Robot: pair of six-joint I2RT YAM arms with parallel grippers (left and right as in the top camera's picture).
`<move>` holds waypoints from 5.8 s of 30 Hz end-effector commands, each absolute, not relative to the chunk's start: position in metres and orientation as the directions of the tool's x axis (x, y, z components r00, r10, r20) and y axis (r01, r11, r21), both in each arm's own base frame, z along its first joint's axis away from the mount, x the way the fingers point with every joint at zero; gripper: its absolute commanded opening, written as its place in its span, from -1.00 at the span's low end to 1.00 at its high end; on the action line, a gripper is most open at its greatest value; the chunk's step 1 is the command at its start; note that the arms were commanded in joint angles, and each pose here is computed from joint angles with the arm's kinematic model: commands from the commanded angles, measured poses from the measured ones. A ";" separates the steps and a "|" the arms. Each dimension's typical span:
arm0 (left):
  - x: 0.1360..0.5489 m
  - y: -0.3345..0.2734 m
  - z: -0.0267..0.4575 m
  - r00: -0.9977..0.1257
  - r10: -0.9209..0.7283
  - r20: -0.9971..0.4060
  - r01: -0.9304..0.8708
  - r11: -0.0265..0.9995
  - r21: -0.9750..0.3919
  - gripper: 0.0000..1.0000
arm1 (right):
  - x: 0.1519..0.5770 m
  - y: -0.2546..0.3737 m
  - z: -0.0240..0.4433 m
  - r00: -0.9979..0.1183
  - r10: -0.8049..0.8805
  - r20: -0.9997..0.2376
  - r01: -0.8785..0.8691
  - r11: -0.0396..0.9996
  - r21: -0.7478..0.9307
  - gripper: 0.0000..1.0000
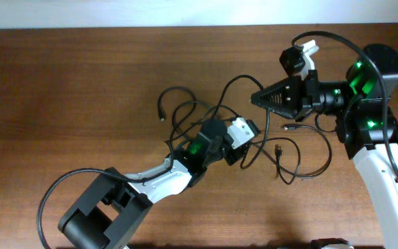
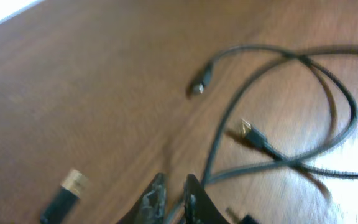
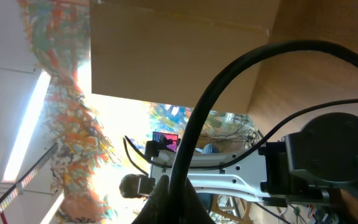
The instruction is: Untangle cables
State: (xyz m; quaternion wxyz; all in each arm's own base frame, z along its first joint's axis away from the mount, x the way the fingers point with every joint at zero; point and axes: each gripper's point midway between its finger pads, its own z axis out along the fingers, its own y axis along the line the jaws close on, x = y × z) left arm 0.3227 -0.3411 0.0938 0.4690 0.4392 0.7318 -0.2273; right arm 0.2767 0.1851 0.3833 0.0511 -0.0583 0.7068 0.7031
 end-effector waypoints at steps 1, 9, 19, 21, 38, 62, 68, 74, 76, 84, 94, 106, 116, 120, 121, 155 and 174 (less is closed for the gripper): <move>0.324 -0.346 0.098 -0.213 0.378 -0.901 0.841 0.541 0.027 -0.79 | 0.267 0.189 0.391 -0.981 -0.042 -0.188 -0.188 -0.005 0.982 -0.92; 0.305 -0.330 0.058 -0.338 0.492 -0.802 0.841 0.540 -0.024 0.98 | 0.267 0.189 0.393 -0.979 -0.042 -0.201 -0.201 -0.006 0.980 -0.92; 0.288 -0.331 0.050 -0.453 0.464 -0.761 0.825 0.542 -0.161 0.98 | 0.296 0.143 0.431 -0.932 0.151 -0.328 -0.328 0.031 0.944 -0.92; 0.287 -0.330 0.048 -0.458 0.468 -0.756 0.824 0.543 -0.163 0.98 | 0.304 0.122 0.434 -0.915 0.215 -0.342 -0.339 0.055 0.939 -0.92; 0.285 -0.328 0.044 -0.470 0.480 -0.741 0.821 0.546 -0.168 0.98 | 0.326 -0.035 0.433 -0.710 0.616 -0.341 -0.272 0.207 0.940 -0.92; 0.285 -0.328 0.045 -0.468 0.478 -0.744 0.821 0.545 -0.167 0.98 | 0.273 -0.264 0.380 -0.256 0.939 -0.228 -0.077 0.216 0.973 -0.92; 0.285 -0.328 0.045 -0.467 0.477 -0.744 0.821 0.546 -0.166 0.98 | 0.281 -0.294 0.372 -0.255 0.930 -0.264 -0.086 0.250 0.964 -0.92; 0.286 -0.328 0.045 -0.466 0.476 -0.746 0.821 0.547 -0.163 0.98 | 0.292 -0.326 0.399 -0.281 0.887 -0.366 -0.118 0.347 0.931 -0.92; 0.286 -0.328 0.045 -0.465 0.476 -0.747 0.821 0.548 -0.163 0.98 | 0.296 -0.339 0.399 -0.286 0.902 -0.323 -0.105 0.305 0.946 -0.92; 0.289 -0.326 0.045 -0.466 0.476 -0.746 0.813 0.563 -0.149 0.98 | 0.303 -0.360 0.393 -0.231 0.962 -0.146 -0.070 0.133 0.989 -0.92; 0.289 -0.326 0.045 -0.466 0.476 -0.746 0.813 0.563 -0.149 0.98 | 0.309 -0.390 0.379 -0.067 0.942 -0.328 -0.072 0.323 0.944 -0.84; 0.289 -0.326 0.045 -0.466 0.476 -0.745 0.813 0.563 -0.149 0.98 | 0.308 -0.399 0.320 -0.036 0.995 -0.088 0.086 0.091 0.992 0.98; 0.289 -0.326 0.045 -0.466 0.476 -0.746 0.813 0.563 -0.149 0.98 | 0.304 -0.395 0.291 0.003 0.994 0.109 0.174 -0.108 0.979 0.98; 0.289 -0.326 0.045 -0.466 0.476 -0.746 0.813 0.563 -0.149 0.98 | 0.288 -0.386 0.233 0.135 0.959 0.250 0.366 -0.283 0.887 0.98; 0.289 -0.326 0.045 -0.466 0.476 -0.745 0.813 0.563 -0.149 0.98 | 0.281 -0.383 0.219 0.171 0.950 0.261 0.423 -0.310 0.851 0.98; 0.274 -0.334 0.064 -0.453 0.463 -0.762 0.846 0.491 -0.205 0.98 | 0.331 -0.224 0.271 -0.554 0.681 -0.479 0.543 0.732 0.412 0.98; 0.248 -0.295 0.074 -0.537 0.539 -0.649 0.805 0.558 -0.202 0.97 | 0.314 -0.014 0.249 -0.952 0.099 -0.289 0.017 0.961 0.275 0.98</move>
